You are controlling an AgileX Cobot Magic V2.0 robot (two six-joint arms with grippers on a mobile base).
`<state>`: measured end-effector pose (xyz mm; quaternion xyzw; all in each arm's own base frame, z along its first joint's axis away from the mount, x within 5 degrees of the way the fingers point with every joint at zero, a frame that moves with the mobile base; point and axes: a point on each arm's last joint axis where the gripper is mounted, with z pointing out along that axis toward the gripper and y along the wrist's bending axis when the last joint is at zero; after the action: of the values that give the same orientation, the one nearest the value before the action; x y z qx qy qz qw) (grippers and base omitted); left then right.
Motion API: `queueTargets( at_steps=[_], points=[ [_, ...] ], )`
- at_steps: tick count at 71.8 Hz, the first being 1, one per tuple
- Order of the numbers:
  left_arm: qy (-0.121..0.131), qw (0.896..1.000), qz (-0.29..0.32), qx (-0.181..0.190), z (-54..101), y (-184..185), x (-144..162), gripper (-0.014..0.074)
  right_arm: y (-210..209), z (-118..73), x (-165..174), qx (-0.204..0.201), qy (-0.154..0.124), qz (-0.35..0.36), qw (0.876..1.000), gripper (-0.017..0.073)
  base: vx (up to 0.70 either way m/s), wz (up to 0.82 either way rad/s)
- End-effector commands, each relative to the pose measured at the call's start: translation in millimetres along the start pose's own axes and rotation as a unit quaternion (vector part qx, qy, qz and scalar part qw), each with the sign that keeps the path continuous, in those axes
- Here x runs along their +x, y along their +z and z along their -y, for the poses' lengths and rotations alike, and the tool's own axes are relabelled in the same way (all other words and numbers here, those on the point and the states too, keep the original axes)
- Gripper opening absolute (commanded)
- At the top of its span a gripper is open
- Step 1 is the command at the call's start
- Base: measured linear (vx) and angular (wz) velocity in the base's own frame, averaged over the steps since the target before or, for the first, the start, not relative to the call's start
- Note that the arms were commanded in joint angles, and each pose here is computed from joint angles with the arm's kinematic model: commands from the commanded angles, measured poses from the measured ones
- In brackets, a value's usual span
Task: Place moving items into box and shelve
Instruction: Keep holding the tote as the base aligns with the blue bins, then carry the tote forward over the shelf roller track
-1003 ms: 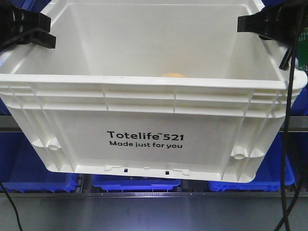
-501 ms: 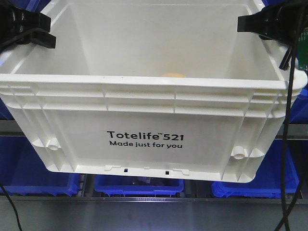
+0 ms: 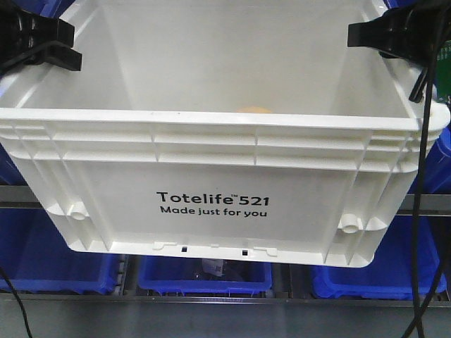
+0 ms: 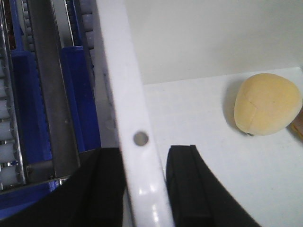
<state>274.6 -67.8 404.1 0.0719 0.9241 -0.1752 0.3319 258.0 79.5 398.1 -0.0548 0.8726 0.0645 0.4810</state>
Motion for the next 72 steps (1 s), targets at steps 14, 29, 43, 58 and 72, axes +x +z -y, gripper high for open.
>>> queueTargets(
  at_steps=[14, 29, 43, 58, 72],
  points=[
    [-0.001, 0.994, 0.095, 0.059, 21.5, -32.5, -13.9, 0.0003, -20.4, -2.3, -26.4, -0.022, 0.008, 0.104, 0.994, -0.0006, 0.04, -0.01],
    [-0.001, 0.994, 0.095, 0.059, 21.5, -32.5, -13.9, 0.0003, -20.4, -2.3, -26.4, -0.022, 0.008, 0.104, 0.994, -0.0006, 0.04, -0.02],
    [-0.001, 0.994, 0.095, 0.059, 21.5, -32.5, -13.9, 0.0003, -20.4, -2.3, -26.4, -0.022, 0.008, 0.104, 0.994, -0.0006, 0.05, -0.01],
    [-0.001, 0.994, 0.095, 0.059, 21.5, -32.5, -13.9, 0.0003, -20.4, -2.3, -26.4, -0.022, 0.008, 0.104, 0.994, -0.0006, 0.06, -0.01],
    [-0.001, 0.994, 0.095, 0.059, 21.5, -32.5, -13.9, 0.0003, -20.4, -2.3, -26.4, -0.022, 0.008, 0.104, 0.994, -0.0006, 0.05, -0.01]
  ],
)
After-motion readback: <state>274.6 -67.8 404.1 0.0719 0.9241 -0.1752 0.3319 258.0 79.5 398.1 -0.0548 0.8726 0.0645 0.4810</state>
